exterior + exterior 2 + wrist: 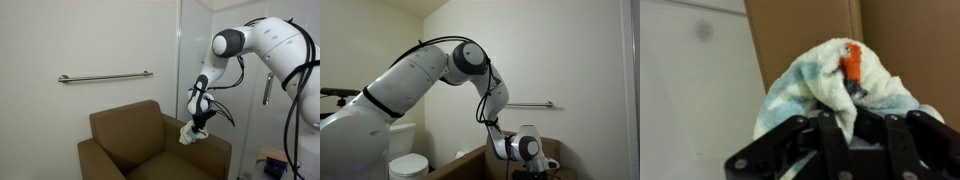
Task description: Use the towel to wipe the right armrest of the chair
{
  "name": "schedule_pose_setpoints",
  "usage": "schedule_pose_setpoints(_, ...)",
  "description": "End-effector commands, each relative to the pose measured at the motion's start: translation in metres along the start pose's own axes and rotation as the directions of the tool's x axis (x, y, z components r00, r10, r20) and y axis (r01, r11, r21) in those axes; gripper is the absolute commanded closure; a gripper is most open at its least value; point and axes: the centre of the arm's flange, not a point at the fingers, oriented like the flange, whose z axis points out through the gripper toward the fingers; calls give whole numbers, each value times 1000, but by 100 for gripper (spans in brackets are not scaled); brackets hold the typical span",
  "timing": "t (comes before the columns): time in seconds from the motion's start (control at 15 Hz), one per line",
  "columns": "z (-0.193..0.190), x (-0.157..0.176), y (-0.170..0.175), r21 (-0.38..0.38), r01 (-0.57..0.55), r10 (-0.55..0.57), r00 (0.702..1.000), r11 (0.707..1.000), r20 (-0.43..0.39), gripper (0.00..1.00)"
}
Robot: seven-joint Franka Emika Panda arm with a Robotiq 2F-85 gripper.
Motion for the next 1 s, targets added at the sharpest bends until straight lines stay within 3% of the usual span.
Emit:
schedule_pose_setpoints(0.0, 19, -70, 43, 14, 46, -48, 985, 999, 167, 93)
schedule_pose_setpoints(0.2, 12, -111, 82, 1, 24, -23, 957, 1000, 291, 93)
schedule_pose_setpoints(0.47, 18, -186, 118, 6, 35, -33, 856, 999, 515, 93)
schedule_pose_setpoints(0.53, 14, -189, 120, -8, 40, -30, 852, 999, 522, 93)
schedule_pose_setpoints(0.73, -5, -154, 113, -48, 49, -24, 902, 998, 431, 93)
schedule_pose_setpoints(0.93, -46, -84, 85, -52, 43, -27, 959, 998, 281, 93)
